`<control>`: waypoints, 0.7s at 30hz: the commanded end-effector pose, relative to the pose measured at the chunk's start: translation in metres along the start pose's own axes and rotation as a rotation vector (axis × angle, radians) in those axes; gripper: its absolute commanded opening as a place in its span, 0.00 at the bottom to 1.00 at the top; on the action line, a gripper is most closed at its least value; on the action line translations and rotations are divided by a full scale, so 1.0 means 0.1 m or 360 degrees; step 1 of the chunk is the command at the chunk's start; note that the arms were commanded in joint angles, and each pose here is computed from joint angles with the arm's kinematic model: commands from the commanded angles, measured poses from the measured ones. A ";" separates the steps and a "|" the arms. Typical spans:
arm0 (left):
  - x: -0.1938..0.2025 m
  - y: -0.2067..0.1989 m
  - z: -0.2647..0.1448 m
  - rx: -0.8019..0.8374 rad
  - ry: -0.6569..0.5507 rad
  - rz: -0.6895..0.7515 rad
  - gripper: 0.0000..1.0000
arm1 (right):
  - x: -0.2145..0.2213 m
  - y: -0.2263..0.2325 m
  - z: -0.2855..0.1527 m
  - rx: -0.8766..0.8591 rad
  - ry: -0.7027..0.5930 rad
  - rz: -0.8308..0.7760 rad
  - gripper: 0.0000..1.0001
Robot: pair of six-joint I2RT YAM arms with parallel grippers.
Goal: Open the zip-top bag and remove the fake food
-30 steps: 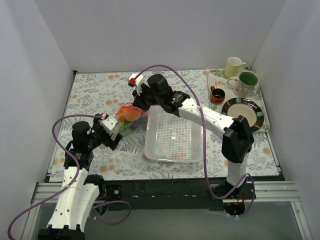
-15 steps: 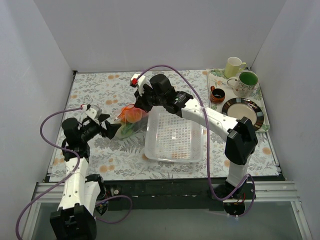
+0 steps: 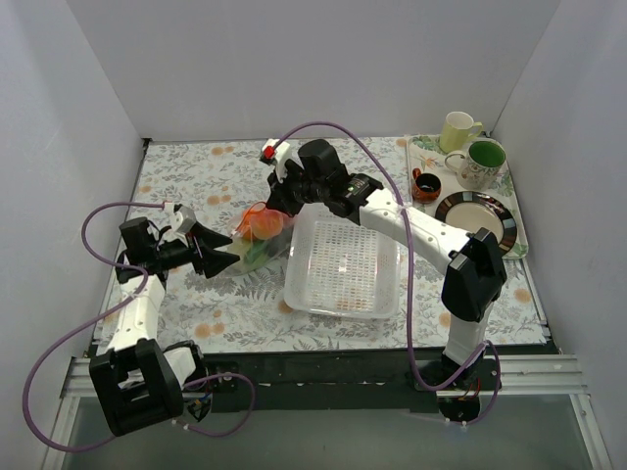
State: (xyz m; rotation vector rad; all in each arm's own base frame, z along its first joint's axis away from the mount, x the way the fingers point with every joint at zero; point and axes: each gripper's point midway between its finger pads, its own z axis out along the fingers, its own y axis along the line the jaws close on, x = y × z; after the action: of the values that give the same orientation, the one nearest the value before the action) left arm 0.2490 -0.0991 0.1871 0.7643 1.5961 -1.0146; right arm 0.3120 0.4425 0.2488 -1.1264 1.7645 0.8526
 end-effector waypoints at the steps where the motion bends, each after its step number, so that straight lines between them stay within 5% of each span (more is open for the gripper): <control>1: -0.21 -0.19 -0.01 0.0206 -0.0103 0.0165 0.60 | -0.56 0.12 -0.21 -0.0054 -0.0224 -0.0037 0.01; 21: -0.48 0.09 0.01 0.0118 -0.0101 0.0319 0.70 | -0.66 0.54 -0.09 -0.0264 -0.0183 -0.0015 0.01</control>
State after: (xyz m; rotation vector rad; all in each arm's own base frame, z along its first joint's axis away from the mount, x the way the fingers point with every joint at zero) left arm 0.2698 -0.0946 0.2048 0.8591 1.4840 -0.9878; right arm 0.2937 0.4599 0.2776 -1.1309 1.7395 0.9736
